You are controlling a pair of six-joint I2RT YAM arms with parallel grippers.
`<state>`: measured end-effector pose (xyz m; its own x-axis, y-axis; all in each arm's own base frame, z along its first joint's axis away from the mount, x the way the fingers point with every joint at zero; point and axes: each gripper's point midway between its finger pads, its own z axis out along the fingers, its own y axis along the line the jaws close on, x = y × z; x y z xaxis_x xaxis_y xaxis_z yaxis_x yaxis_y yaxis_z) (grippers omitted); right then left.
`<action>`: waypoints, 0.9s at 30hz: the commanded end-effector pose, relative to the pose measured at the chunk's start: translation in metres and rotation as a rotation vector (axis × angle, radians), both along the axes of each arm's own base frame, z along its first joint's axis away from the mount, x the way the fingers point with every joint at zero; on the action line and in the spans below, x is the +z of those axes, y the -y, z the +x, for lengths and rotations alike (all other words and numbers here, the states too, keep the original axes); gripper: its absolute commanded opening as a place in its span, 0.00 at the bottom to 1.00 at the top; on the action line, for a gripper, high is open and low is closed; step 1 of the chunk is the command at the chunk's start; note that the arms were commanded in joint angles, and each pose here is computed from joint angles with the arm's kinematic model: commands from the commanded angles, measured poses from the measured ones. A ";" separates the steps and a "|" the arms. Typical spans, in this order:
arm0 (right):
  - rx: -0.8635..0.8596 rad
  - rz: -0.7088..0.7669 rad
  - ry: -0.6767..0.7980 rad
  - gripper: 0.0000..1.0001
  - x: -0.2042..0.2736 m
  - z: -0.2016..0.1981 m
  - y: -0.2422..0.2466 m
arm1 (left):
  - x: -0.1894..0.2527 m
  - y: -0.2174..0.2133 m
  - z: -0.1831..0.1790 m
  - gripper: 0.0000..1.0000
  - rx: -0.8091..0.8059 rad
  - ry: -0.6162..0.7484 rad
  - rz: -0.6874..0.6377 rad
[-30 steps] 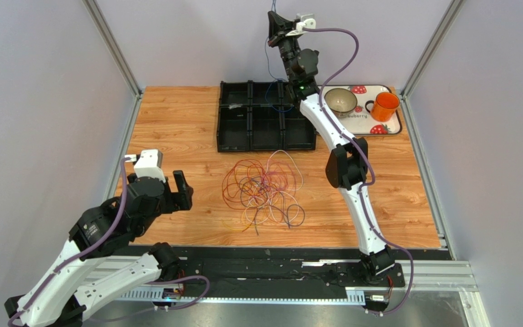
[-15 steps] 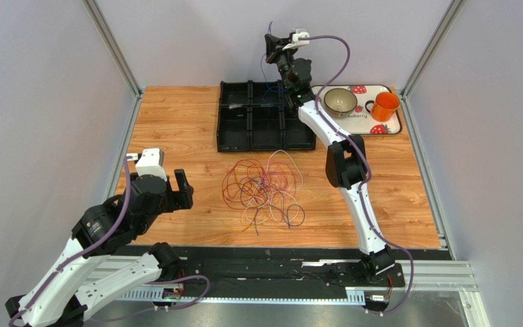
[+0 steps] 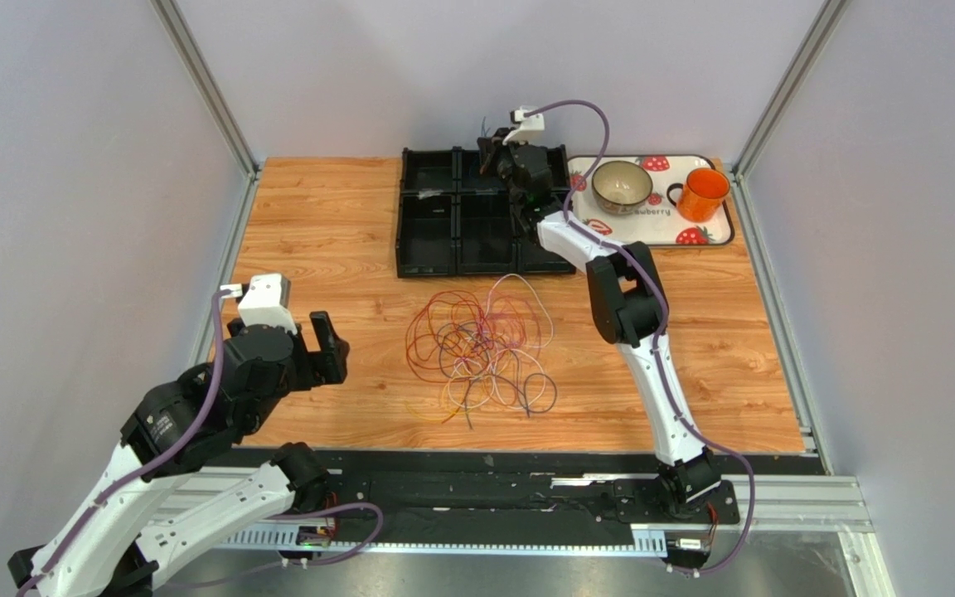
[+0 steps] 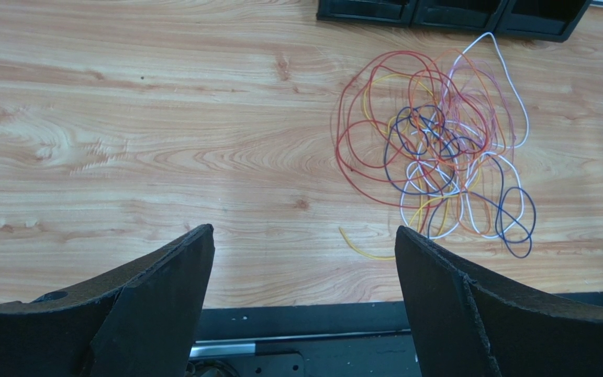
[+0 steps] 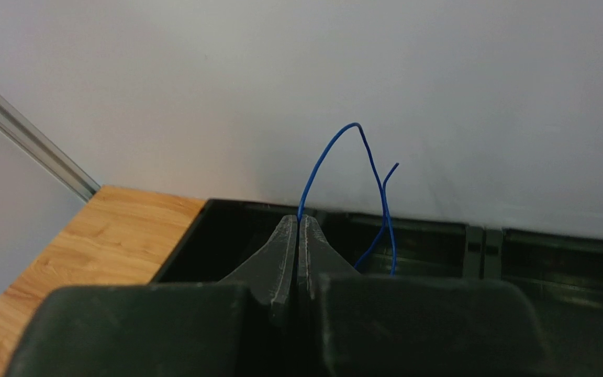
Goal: Untangle the cables
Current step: Place the cable in the bin.
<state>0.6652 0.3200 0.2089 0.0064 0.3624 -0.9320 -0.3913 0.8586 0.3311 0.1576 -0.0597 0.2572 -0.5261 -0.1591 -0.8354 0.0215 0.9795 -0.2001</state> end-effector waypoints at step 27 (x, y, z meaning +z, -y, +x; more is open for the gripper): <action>-0.248 -0.074 -0.348 0.62 0.047 -0.042 0.072 | 0.014 -0.002 -0.005 0.93 -0.015 0.047 -0.056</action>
<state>0.6275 0.2769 0.2293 -0.2214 0.2754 -0.9355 -0.1584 0.9364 0.3132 0.1524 -0.0567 0.2623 -0.5061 -0.1850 -0.8424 0.0348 0.9715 -0.2343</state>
